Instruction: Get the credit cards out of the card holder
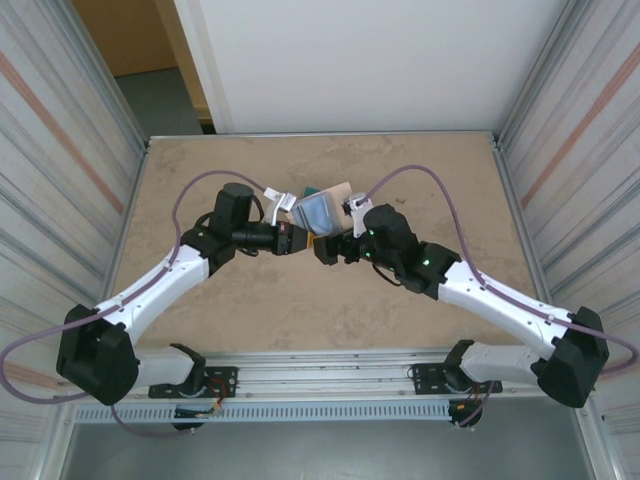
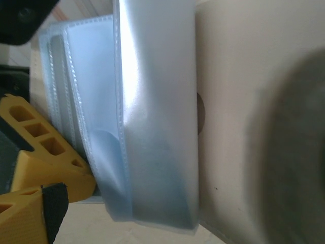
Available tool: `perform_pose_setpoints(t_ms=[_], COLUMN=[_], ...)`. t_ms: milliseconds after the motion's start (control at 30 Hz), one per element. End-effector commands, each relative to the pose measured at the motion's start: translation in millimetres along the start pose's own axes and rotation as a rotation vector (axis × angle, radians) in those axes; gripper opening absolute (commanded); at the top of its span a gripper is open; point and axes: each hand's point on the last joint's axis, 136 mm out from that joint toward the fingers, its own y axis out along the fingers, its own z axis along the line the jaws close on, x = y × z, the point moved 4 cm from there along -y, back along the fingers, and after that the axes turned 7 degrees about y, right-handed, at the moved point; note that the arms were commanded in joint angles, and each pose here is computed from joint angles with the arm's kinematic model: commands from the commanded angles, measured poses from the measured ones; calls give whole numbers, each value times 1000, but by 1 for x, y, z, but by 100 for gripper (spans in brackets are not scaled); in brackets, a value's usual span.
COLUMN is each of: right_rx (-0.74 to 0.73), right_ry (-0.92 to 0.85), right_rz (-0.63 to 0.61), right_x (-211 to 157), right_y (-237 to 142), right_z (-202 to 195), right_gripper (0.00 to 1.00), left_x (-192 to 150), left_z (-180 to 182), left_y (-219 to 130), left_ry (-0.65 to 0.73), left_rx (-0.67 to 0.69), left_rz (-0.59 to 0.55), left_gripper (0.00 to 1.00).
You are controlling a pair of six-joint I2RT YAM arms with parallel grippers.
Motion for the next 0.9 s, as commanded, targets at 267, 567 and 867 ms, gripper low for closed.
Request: perform_pose_setpoints(t_ms=[267, 567, 867], right_rx=[-222, -267, -319], right_ry=[-62, 44, 135], right_rz=[-20, -101, -145], right_x=[5, 12, 18], right_y=[12, -7, -24], right_z=[-19, -43, -69], right_gripper=[99, 84, 63], left_x=[9, 8, 6], left_z=[-22, -23, -21], left_y=[-6, -7, -9], left_ry=[77, 82, 82], left_rx=[-77, -79, -61], left_rz=[-8, -5, 6], left_gripper=[3, 1, 0])
